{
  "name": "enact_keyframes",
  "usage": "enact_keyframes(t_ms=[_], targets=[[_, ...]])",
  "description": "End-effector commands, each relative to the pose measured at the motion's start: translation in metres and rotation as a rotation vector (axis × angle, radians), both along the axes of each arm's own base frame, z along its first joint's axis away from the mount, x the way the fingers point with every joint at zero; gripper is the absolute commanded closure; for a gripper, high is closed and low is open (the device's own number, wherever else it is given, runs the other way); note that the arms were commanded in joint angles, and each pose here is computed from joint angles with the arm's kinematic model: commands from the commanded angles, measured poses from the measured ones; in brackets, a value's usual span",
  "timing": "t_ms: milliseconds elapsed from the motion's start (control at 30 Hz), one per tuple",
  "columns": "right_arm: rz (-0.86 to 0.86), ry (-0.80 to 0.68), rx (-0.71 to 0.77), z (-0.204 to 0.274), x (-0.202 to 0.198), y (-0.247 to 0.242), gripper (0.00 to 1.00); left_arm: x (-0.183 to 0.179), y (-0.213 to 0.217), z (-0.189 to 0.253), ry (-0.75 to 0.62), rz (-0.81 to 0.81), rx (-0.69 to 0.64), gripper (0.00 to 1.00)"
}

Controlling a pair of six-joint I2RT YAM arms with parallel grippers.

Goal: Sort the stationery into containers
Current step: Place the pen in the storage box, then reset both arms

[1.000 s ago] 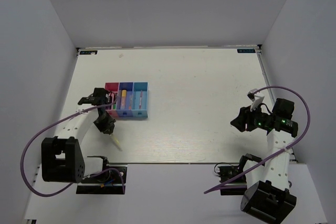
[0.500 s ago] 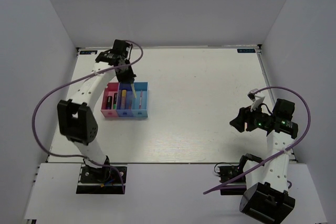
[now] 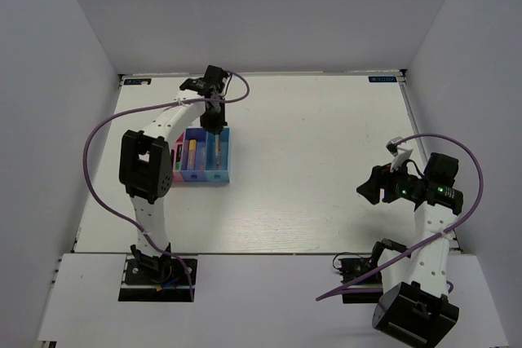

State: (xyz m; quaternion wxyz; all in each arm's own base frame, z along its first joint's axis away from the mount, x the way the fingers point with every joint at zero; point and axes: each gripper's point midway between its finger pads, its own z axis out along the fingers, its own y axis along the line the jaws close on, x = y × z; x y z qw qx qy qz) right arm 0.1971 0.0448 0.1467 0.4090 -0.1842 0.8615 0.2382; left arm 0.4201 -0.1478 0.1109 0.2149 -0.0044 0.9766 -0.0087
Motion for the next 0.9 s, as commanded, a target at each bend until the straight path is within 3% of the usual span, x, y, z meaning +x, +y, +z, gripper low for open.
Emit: enact_keyframes(t_ms=[0,33,133,167,300,400,433,467,500,533,567,600,633,667,700,733,867], targets=[[0.002,-0.018,0.015,0.002,0.003,0.001,0.32,-0.008,0.000,0.013,-0.036,-0.049,0.030,0.81],[0.001,-0.020,0.013,0.002,0.004,0.001,0.30,-0.011,-0.005,0.009,-0.024,-0.066,0.035,0.72],[-0.002,-0.016,0.007,0.001,0.002,0.000,0.28,-0.018,-0.012,0.010,-0.024,-0.094,0.057,0.58],[0.001,-0.020,0.002,0.000,0.002,0.000,0.27,-0.018,-0.014,0.011,-0.028,-0.096,0.062,0.45],[-0.008,-0.039,-0.019,0.001,0.000,-0.002,0.16,-0.021,-0.016,0.031,-0.062,-0.094,0.066,0.30],[-0.024,-0.061,-0.025,0.006,0.002,-0.003,0.10,-0.031,-0.018,0.071,-0.131,-0.102,0.055,0.30],[-0.038,-0.061,-0.016,0.007,0.003,-0.002,0.10,-0.040,-0.027,0.079,-0.143,-0.130,0.052,0.35],[-0.055,-0.079,-0.026,0.010,0.006,-0.005,0.10,-0.047,-0.027,0.083,-0.149,-0.137,0.052,0.45],[-0.089,-0.066,0.000,0.013,0.009,-0.005,0.10,-0.059,-0.028,0.112,-0.215,-0.150,0.015,0.87],[-0.130,-0.048,0.030,0.016,0.010,-0.005,0.10,-0.066,-0.031,0.119,-0.233,-0.174,-0.003,1.00],[-0.150,-0.070,0.030,0.021,0.014,-0.008,0.10,-0.091,-0.042,0.096,-0.175,-0.243,-0.012,1.00],[-0.179,-0.058,0.065,0.027,0.016,-0.006,0.10,-0.111,-0.042,0.127,-0.251,-0.275,-0.085,0.99],[-0.192,-0.063,0.073,0.031,0.016,-0.006,0.10,-0.117,-0.052,0.134,-0.299,-0.306,-0.126,0.87],[-0.207,-0.068,0.083,0.035,0.019,-0.007,0.10,-0.136,-0.049,0.109,-0.248,-0.323,-0.125,0.61],[-0.259,-0.054,0.121,0.039,0.021,-0.007,0.10,-0.164,-0.041,0.114,-0.273,-0.350,-0.189,0.22],[-0.281,-0.058,0.122,0.039,0.023,-0.010,0.10,-0.180,-0.035,0.090,-0.231,-0.359,-0.189,0.00],[-0.324,-0.029,0.162,0.032,0.024,-0.009,0.10,-0.210,-0.017,0.076,-0.300,-0.382,-0.235,0.00]])
